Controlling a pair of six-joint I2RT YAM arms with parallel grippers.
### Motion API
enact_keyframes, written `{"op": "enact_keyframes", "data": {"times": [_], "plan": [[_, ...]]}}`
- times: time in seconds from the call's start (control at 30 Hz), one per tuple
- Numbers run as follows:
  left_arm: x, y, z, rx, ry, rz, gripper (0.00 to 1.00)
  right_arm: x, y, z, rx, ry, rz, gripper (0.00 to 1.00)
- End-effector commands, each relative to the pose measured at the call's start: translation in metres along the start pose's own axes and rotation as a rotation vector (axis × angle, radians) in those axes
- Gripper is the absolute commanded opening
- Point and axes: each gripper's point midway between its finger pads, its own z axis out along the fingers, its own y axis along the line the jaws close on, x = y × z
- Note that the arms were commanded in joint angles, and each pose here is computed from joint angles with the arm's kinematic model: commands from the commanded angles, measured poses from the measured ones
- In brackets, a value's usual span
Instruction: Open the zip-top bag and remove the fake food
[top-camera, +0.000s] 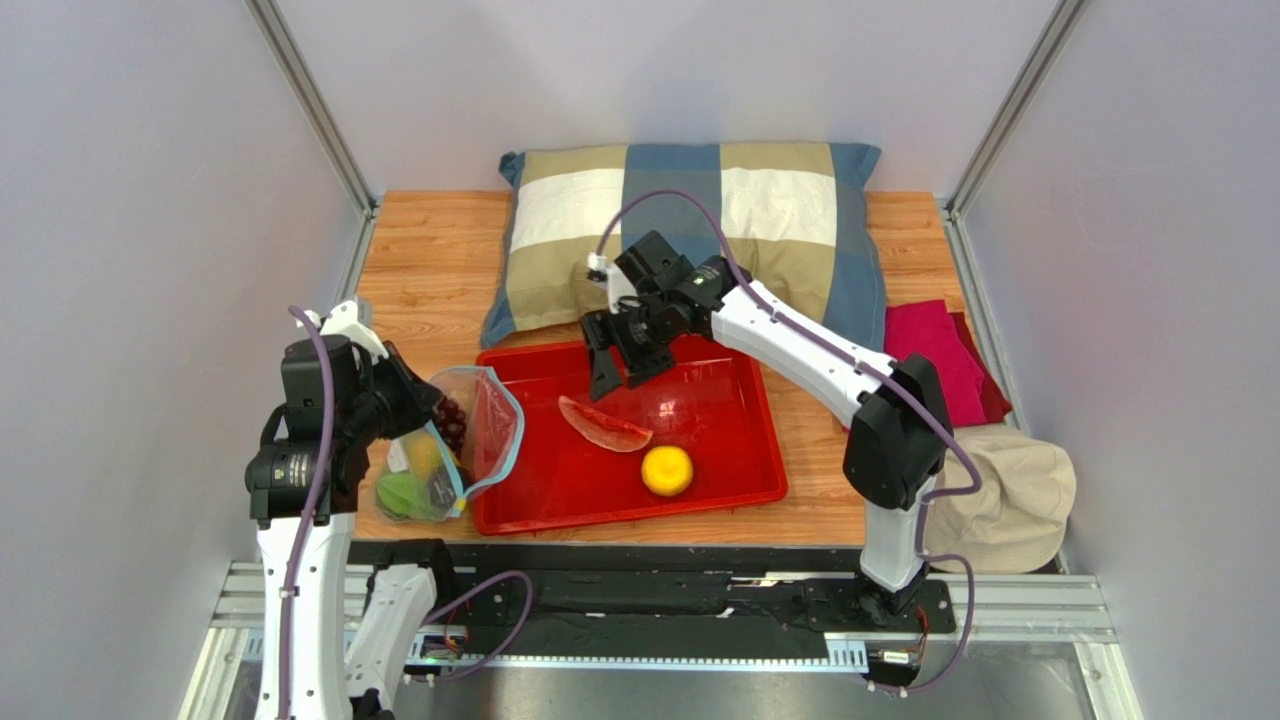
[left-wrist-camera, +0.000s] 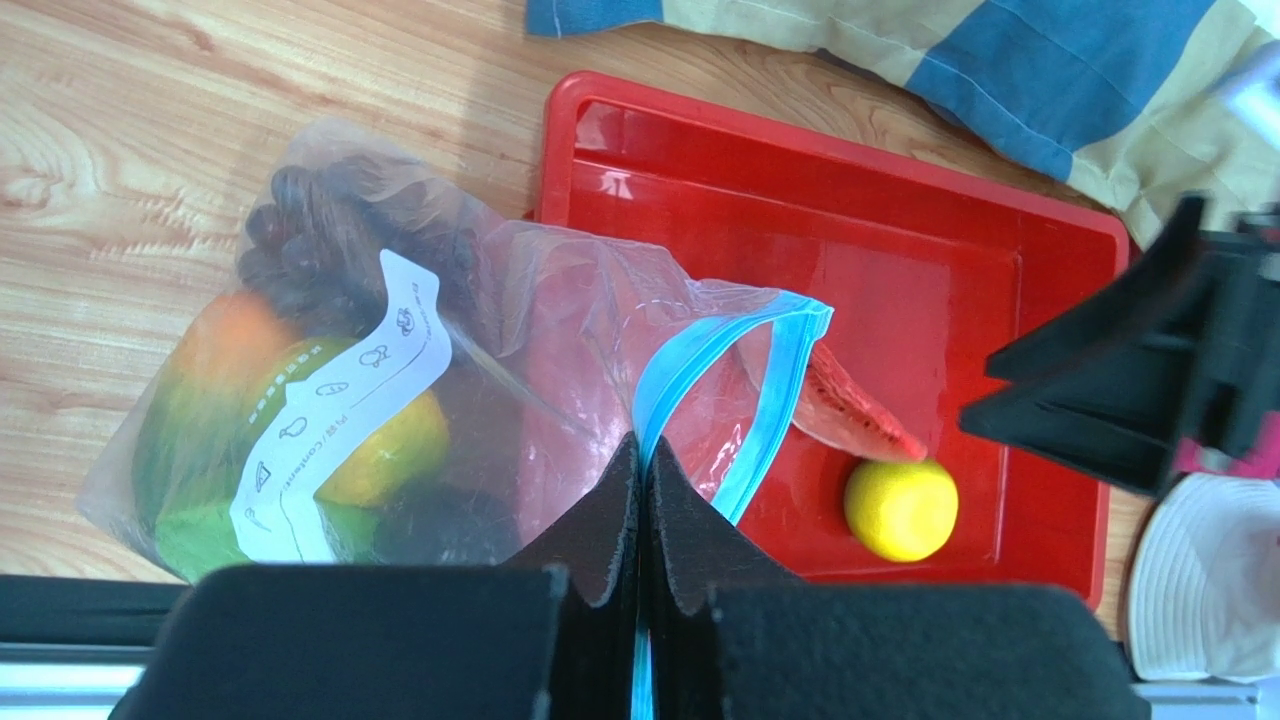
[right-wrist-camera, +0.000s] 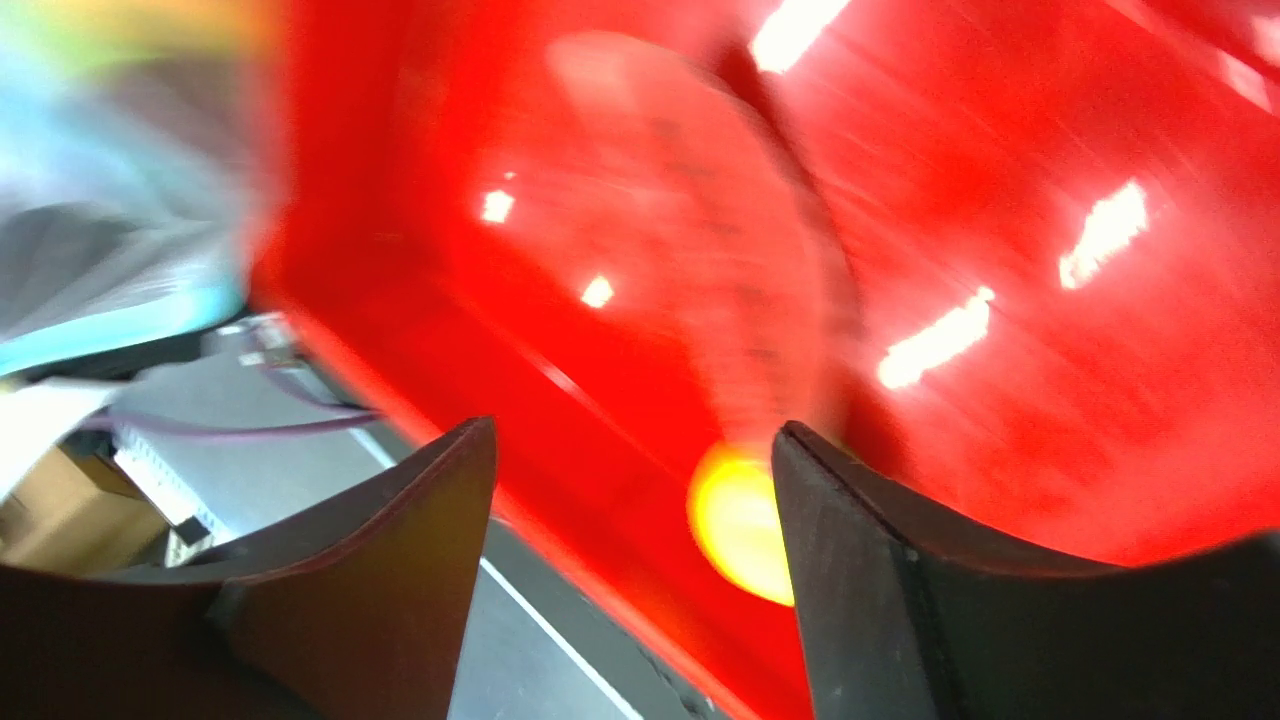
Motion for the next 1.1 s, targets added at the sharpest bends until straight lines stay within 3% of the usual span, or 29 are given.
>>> {"op": "enact_keyframes", "data": {"times": [0.0, 0.13, 0.4, 0.57, 0.77, 1.07], "plan": [[-0.008, -0.009, -0.008, 0.044, -0.046, 0.006, 0.00, -0.021, 0.110, -0.032, -0.179, -0.176, -0.212, 0.64], [-0.009, -0.010, -0.010, 0.046, -0.050, 0.003, 0.00, -0.030, 0.175, -0.019, -0.361, -0.205, -0.262, 0.49], [-0.008, -0.014, -0.013, 0.066, -0.057, -0.021, 0.00, -0.014, 0.220, 0.045, -0.438, -0.147, -0.326, 0.43], [-0.005, -0.012, -0.012, 0.059, -0.058, -0.044, 0.00, -0.011, 0.219, 0.077, -0.446, -0.135, -0.325, 0.47], [0.002, -0.007, -0.007, 0.042, -0.073, -0.152, 0.00, -0.004, 0.214, 0.105, -0.446, -0.113, -0.349, 0.63], [0.004, -0.017, -0.010, 0.091, -0.051, -0.158, 0.00, 0.022, 0.212, 0.124, -0.554, -0.047, -0.417, 0.71]]}}
